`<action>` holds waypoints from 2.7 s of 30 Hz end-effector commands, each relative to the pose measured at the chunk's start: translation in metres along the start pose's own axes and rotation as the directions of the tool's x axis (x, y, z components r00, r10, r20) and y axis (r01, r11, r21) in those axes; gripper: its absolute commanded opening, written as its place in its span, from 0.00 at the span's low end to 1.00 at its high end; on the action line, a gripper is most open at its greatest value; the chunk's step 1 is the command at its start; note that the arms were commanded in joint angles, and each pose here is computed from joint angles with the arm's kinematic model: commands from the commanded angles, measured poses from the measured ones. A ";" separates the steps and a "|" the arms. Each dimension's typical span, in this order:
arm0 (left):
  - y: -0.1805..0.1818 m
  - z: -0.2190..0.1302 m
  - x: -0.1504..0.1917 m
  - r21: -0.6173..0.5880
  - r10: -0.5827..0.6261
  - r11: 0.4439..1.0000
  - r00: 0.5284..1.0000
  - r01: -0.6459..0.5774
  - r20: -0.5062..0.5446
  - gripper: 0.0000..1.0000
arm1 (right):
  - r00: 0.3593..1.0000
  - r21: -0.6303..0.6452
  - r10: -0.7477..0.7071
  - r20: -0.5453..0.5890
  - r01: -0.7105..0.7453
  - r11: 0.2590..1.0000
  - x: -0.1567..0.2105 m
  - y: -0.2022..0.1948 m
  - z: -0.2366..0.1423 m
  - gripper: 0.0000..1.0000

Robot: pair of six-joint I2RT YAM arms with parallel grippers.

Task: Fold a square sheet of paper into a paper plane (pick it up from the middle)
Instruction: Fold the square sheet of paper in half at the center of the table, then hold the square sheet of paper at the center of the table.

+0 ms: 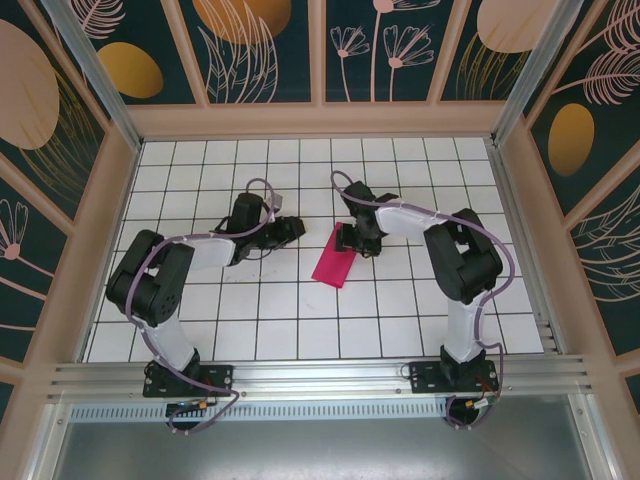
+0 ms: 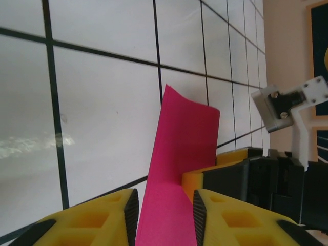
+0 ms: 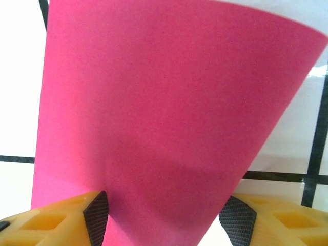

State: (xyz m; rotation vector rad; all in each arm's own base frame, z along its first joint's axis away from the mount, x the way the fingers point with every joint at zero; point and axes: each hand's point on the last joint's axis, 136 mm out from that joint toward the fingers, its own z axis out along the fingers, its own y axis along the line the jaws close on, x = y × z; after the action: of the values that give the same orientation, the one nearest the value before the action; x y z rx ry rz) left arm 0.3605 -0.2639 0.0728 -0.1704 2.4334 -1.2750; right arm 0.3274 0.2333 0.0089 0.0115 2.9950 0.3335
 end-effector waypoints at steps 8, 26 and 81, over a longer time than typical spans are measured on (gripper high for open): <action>-0.013 0.015 0.013 0.034 0.032 0.999 0.998 -0.030 -0.057 0.29 | 0.989 0.152 0.068 -0.128 -0.048 0.987 0.039 -0.043 0.066 0.68; 0.002 0.033 0.028 -0.029 0.021 0.999 0.994 -0.024 -0.108 0.16 | 0.984 0.146 0.027 -0.174 -0.002 0.989 0.054 -0.049 0.078 0.65; -0.006 0.063 0.058 -0.008 0.059 0.998 0.966 -0.063 -0.251 0.05 | 0.970 0.173 0.070 -0.233 -0.029 0.984 0.065 -0.056 0.099 0.73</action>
State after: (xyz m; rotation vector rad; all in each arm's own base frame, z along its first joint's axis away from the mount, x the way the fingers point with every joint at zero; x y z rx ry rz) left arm 0.3341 -0.3261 0.0310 0.0258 2.6262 -1.3141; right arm 0.3268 0.2332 0.0016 0.0419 3.0216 0.2895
